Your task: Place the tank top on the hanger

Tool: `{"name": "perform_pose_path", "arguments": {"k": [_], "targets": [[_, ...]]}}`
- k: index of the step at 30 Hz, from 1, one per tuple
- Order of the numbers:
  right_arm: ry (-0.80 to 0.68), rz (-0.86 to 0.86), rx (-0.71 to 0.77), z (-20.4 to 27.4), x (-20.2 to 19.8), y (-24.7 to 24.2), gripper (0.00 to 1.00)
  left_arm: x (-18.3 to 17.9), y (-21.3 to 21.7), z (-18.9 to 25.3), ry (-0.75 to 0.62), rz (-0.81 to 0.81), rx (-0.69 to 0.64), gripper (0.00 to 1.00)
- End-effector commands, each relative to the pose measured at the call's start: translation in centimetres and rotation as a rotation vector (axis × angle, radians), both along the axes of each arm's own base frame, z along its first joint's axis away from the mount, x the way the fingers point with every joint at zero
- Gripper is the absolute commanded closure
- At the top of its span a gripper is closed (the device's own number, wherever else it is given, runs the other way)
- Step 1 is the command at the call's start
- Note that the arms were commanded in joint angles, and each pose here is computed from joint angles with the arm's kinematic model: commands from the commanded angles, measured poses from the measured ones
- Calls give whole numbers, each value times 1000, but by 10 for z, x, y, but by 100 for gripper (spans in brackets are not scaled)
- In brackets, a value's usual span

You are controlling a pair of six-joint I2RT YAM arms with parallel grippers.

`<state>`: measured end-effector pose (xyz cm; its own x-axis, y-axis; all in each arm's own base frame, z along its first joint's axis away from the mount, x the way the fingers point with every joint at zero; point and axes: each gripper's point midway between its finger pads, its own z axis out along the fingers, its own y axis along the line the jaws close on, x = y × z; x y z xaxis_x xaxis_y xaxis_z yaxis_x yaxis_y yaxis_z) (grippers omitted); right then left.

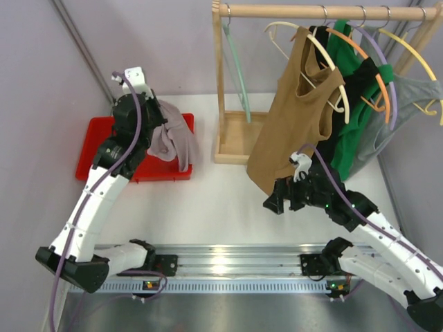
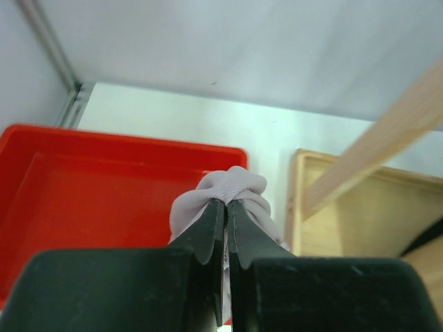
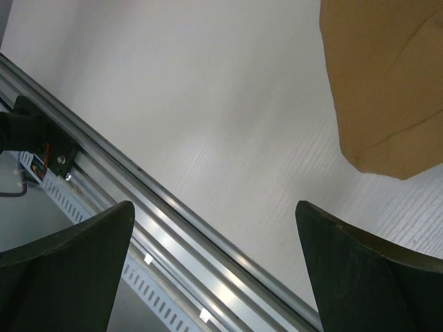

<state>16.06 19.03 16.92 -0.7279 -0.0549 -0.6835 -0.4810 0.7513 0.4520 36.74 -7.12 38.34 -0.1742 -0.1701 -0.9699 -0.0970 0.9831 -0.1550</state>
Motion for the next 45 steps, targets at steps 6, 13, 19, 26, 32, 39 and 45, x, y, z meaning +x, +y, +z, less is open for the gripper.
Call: {"name": "perform_pose_path", "arguments": {"k": [6,13,19,26,32,39,45], "targets": [[-108,9,28,37,16,10,0,-60,-26,123,-234,-136,-60,100],[-125,-5,25,48,19,7,0,-77,-49,106,-122,-238,-123,100],[-133,-26,21,51,19,3,0,-89,-99,22,69,-301,-178,100],[-118,-79,28,48,14,-6,0,-122,-187,-102,261,-363,-182,100],[-119,-132,44,47,5,-20,0,-142,-264,-179,414,-496,-182,100],[-65,-113,88,28,-8,-17,0,-146,-317,-216,506,-635,-150,100],[-46,-44,161,25,-17,-1,0,-131,-287,-220,506,-535,-111,68]]}}
